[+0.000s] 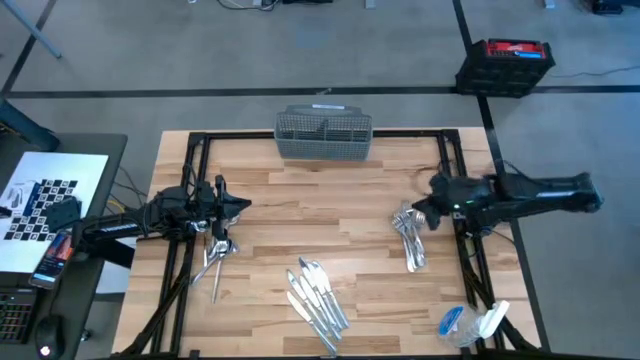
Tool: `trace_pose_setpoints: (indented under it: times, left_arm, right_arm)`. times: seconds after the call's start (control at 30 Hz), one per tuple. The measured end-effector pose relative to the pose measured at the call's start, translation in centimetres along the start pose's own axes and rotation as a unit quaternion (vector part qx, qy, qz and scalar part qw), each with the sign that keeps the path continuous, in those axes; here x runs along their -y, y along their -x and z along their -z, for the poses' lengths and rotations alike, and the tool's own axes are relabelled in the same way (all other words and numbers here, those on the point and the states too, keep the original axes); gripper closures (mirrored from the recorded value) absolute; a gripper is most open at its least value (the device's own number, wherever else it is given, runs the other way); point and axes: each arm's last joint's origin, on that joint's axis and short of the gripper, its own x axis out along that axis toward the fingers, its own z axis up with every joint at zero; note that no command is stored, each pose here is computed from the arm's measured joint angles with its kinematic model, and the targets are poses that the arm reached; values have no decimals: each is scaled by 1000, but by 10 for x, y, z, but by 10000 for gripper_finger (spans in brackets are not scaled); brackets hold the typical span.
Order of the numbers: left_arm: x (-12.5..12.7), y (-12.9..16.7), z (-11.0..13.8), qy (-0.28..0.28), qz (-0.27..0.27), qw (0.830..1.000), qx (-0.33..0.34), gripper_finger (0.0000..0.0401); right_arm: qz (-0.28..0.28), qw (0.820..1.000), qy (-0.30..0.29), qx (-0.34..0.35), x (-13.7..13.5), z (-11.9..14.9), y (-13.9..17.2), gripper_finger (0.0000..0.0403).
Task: Sort silverware
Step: Put the silver fork into the gray organizer
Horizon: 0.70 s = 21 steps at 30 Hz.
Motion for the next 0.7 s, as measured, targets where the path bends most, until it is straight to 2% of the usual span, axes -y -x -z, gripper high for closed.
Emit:
trace_pose_setpoints:
  times: [0.07, 0.13, 0.17, 0.23, 0.33, 0.43, 0.7]
  left_arm:
    - [0, 0, 0, 0, 0, 1000, 0, 401]
    - [0, 0, 0, 0, 0, 1000, 0, 401]
    - [0, 0, 0, 0, 0, 1000, 0, 401]
    - [0, 0, 0, 0, 0, 1000, 0, 401]
    - [0, 0, 0, 0, 0, 1000, 0, 401]
    - [0, 0, 0, 0, 0, 1000, 0, 401]
    - [0, 0, 0, 0, 0, 1000, 0, 401]
  right_arm:
    - [101, 992, -7, -80, -1, 0, -7, 403]
    - [181, 974, -9, -138, -3, 2, -15, 403]
    - [211, 964, -1, -161, -3, 3, -20, 403]
    - [238, 953, 22, -188, -6, 4, -29, 403]
    - [236, 949, 59, -201, -11, 1, -42, 396]
    - [215, 953, 75, -201, -10, -7, -52, 369]
    - [152, 959, 44, -236, 24, -37, -54, 269]
